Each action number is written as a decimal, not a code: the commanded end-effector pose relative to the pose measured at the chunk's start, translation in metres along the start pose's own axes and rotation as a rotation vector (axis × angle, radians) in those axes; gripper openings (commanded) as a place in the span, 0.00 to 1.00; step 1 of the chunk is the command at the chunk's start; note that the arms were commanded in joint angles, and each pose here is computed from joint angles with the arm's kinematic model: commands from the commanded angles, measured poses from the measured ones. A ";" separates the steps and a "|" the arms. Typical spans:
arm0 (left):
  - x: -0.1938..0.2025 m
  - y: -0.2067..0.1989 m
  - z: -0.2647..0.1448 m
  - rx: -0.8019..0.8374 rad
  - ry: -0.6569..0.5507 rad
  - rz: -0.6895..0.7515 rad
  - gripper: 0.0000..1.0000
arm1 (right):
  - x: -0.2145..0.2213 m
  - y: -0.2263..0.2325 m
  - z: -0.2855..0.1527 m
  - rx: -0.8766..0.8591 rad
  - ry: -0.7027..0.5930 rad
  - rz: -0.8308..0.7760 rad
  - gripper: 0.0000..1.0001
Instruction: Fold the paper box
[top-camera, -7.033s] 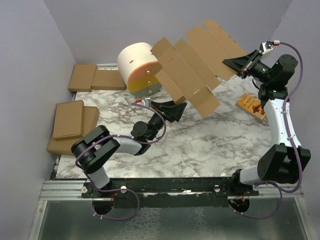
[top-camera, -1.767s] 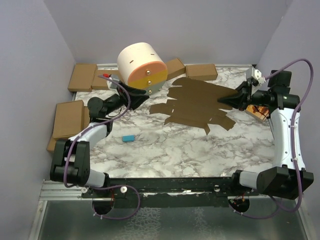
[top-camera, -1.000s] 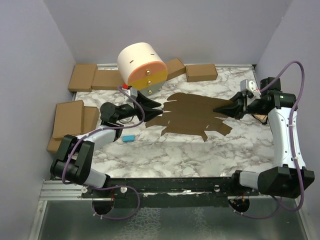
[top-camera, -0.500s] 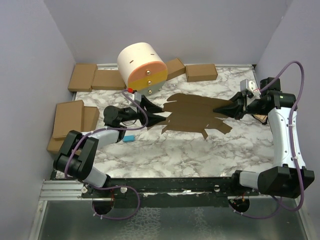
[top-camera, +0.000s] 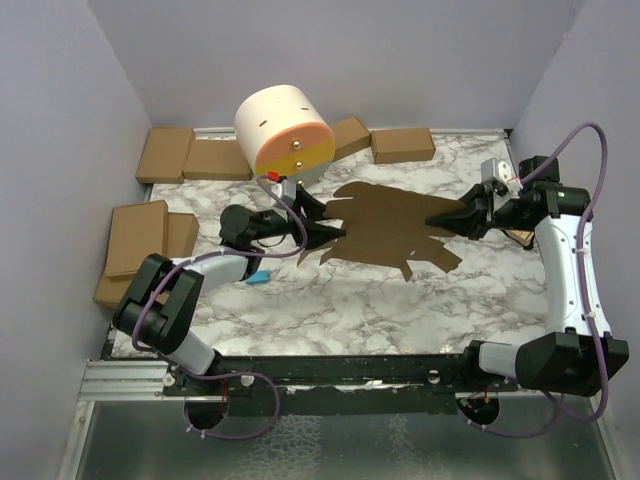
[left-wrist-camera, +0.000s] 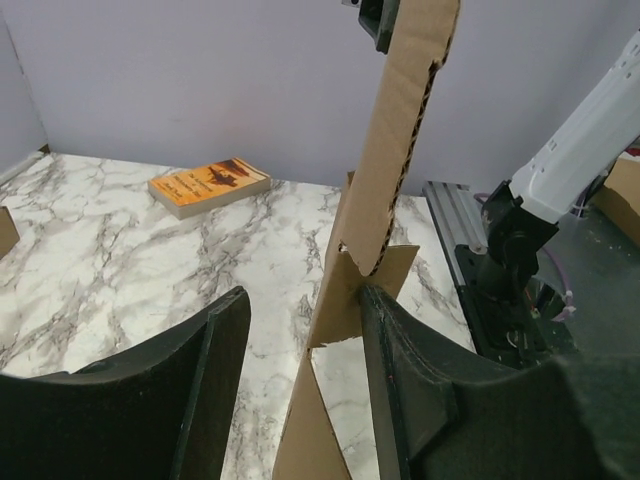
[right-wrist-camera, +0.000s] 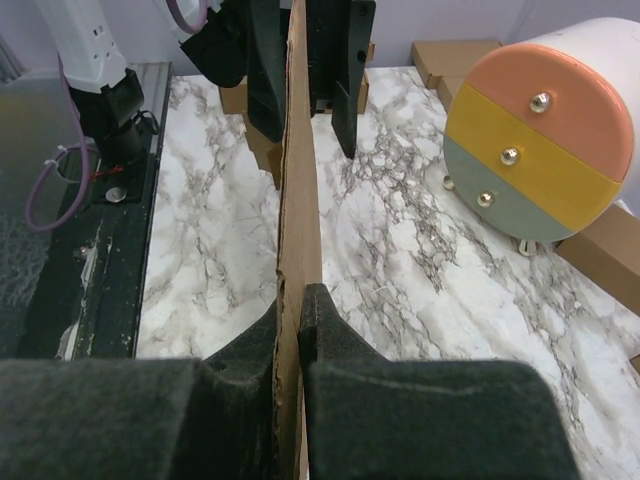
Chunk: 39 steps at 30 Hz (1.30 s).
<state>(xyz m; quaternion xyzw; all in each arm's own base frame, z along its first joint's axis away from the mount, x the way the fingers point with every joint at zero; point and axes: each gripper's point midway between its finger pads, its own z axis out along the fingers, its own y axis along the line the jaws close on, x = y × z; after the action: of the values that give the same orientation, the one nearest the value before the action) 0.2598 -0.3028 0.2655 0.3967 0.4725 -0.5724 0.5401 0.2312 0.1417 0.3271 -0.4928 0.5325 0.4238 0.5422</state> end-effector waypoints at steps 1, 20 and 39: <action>-0.007 0.008 0.012 -0.008 -0.020 0.033 0.50 | -0.012 0.007 0.005 -0.029 -0.064 -0.015 0.01; -0.019 -0.004 0.011 0.046 -0.058 0.014 0.33 | -0.014 0.006 0.006 -0.036 -0.066 0.010 0.01; -0.108 -0.020 -0.035 -0.049 -0.235 0.115 0.99 | -0.008 -0.008 0.005 -0.024 -0.037 0.054 0.01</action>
<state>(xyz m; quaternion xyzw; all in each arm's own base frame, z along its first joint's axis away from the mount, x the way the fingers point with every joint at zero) 0.2682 -0.2369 0.3270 0.2961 0.4625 -0.5786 0.6030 0.2397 0.1437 0.3301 -0.4753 0.5431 0.4456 0.5297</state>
